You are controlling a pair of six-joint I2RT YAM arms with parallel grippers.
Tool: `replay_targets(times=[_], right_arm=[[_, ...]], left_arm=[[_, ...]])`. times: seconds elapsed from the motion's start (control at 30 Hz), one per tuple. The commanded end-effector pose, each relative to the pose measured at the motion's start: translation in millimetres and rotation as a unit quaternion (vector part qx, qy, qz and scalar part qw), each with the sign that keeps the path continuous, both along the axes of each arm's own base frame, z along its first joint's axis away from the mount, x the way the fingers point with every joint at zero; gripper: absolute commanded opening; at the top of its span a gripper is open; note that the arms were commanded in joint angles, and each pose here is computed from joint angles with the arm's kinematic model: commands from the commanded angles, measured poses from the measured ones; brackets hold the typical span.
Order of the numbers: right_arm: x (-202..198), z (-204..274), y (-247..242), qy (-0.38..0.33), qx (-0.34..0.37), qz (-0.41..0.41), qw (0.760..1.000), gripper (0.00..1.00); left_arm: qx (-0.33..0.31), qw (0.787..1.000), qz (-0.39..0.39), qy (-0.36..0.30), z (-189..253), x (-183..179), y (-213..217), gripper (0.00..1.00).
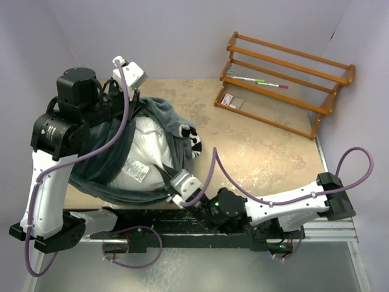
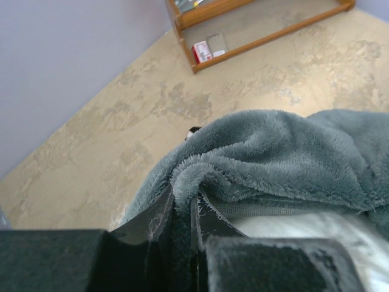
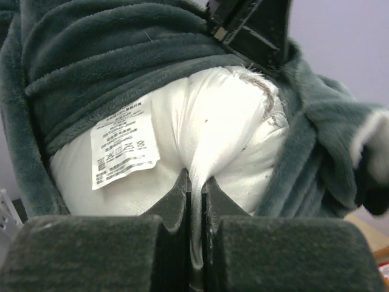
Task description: Remove the pillowcase from the pillow
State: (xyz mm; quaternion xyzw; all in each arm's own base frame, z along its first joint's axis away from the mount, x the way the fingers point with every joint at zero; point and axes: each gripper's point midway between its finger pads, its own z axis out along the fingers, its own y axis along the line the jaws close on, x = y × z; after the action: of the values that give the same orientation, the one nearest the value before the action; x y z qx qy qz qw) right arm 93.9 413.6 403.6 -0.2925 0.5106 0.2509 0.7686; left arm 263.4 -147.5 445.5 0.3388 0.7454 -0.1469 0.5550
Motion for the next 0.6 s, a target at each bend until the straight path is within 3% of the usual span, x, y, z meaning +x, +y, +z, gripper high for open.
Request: replay_targets(times=[0.0, 0.23, 0.37, 0.47, 0.5, 0.57], right_arm=[[-30, 23, -36, 0.014, 0.083, 0.034, 0.996, 0.00], [-5, 37, -102, 0.031, 0.177, -0.018, 0.984, 0.00], [4, 57, -133, 0.018, 0.242, -0.031, 0.970, 0.00], [24, 71, -142, 0.007, 0.258, -0.063, 0.964, 0.00], [38, 76, -145, 0.000, 0.260, -0.081, 0.962, 0.00], [62, 83, -138, -0.003, 0.238, -0.100, 0.966, 0.00]], left_arm=[[0.074, 0.971, 0.194, -0.115, 19, 85, 61, 0.00], [0.138, 0.960, 0.232, -0.067, -21, 93, 82, 0.00], [0.165, 0.964, 0.205, -0.042, -39, 88, 80, 0.00], [0.151, 0.971, 0.180, -0.052, -25, 81, 72, 0.01], [0.138, 0.973, 0.171, -0.065, -11, 78, 68, 0.17], [0.099, 0.976, 0.157, -0.115, 36, 69, 61, 0.62]])
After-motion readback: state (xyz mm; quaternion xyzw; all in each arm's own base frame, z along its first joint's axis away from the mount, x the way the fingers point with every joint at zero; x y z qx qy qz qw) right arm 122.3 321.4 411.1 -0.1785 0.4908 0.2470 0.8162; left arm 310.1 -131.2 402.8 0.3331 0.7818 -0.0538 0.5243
